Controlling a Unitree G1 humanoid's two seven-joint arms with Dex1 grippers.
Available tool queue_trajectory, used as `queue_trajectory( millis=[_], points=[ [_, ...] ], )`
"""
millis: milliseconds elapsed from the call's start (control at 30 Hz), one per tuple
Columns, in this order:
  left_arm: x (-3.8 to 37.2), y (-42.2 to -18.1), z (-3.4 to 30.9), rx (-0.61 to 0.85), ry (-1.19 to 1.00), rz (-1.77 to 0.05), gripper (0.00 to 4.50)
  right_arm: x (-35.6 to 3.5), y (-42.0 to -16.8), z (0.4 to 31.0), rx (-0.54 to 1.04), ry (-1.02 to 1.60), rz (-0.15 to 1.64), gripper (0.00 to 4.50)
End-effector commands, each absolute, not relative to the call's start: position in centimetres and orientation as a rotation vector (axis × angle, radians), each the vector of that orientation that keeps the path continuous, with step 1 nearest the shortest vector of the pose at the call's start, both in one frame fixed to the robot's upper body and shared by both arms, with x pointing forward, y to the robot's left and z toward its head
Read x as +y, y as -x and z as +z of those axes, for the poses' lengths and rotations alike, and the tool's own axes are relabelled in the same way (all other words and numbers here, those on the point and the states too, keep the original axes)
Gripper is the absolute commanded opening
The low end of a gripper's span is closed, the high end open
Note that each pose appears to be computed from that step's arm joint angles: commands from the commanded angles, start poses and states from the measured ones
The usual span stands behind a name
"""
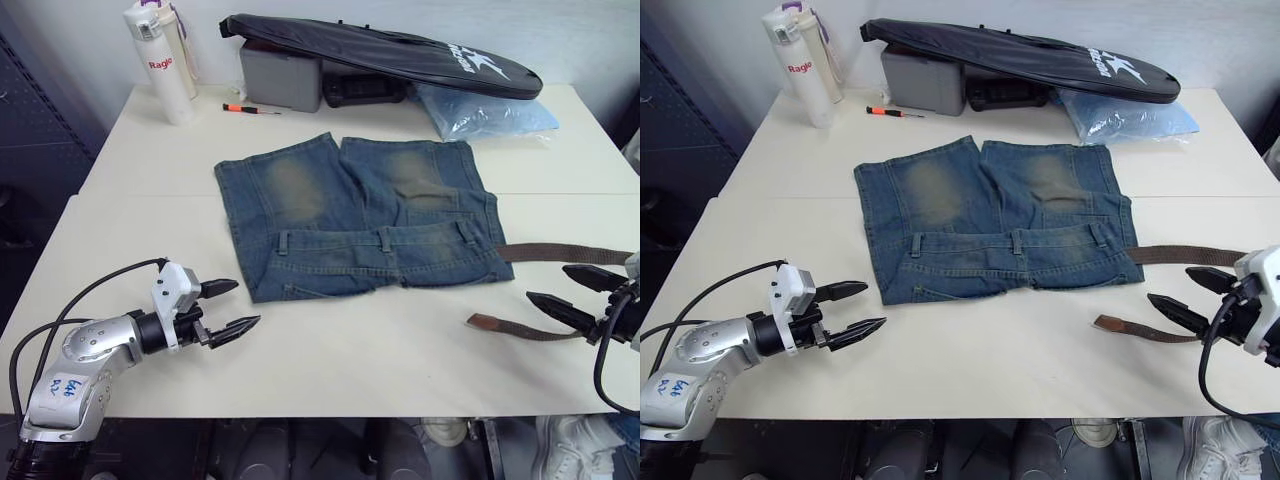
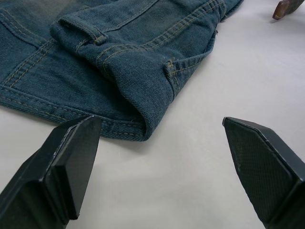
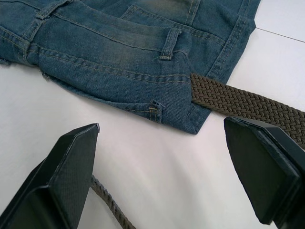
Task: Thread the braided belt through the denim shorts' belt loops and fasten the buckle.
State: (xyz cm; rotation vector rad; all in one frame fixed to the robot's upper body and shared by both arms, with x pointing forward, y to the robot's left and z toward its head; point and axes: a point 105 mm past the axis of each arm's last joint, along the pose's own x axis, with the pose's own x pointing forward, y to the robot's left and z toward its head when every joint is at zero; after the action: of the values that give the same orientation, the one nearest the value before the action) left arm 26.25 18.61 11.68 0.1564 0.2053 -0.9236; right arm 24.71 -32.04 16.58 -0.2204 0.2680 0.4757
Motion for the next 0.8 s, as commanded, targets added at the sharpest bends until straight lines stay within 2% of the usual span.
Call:
queue_trajectory(
  millis=[33, 133, 367, 500, 633, 800],
  points=[
    [18.7, -26.5, 12.2, 0.205, -0.17, -0.938, 4.49, -31.9, -24.7, 17.2, 0.234, 0.236, 0.473, 4.5],
    [18.7, -27.3, 13.1, 0.152, -0.146, -0.927, 4.49, -31.6, -24.7, 17.3, 0.229, 0.235, 0.478, 4.5],
    [18.7, -27.5, 13.4, 0.145, -0.139, -0.947, 4.49, -31.4, -24.6, 17.4, 0.224, 0.235, 0.481, 4.5],
    [18.5, -27.3, 13.3, 0.168, -0.152, -1.004, 4.49, -30.8, -24.1, 17.0, 0.273, 0.206, 0.517, 4.5],
    [17.4, -26.6, 14.6, 0.201, -0.125, -1.177, 4.49, -29.3, -23.6, 18.1, 0.271, 0.22, 0.584, 4.5],
    [15.4, -26.0, 17.0, 0.19, -0.159, -1.398, 4.49, -26.1, -21.9, 18.7, 0.387, 0.277, 0.742, 4.5]
  ],
)
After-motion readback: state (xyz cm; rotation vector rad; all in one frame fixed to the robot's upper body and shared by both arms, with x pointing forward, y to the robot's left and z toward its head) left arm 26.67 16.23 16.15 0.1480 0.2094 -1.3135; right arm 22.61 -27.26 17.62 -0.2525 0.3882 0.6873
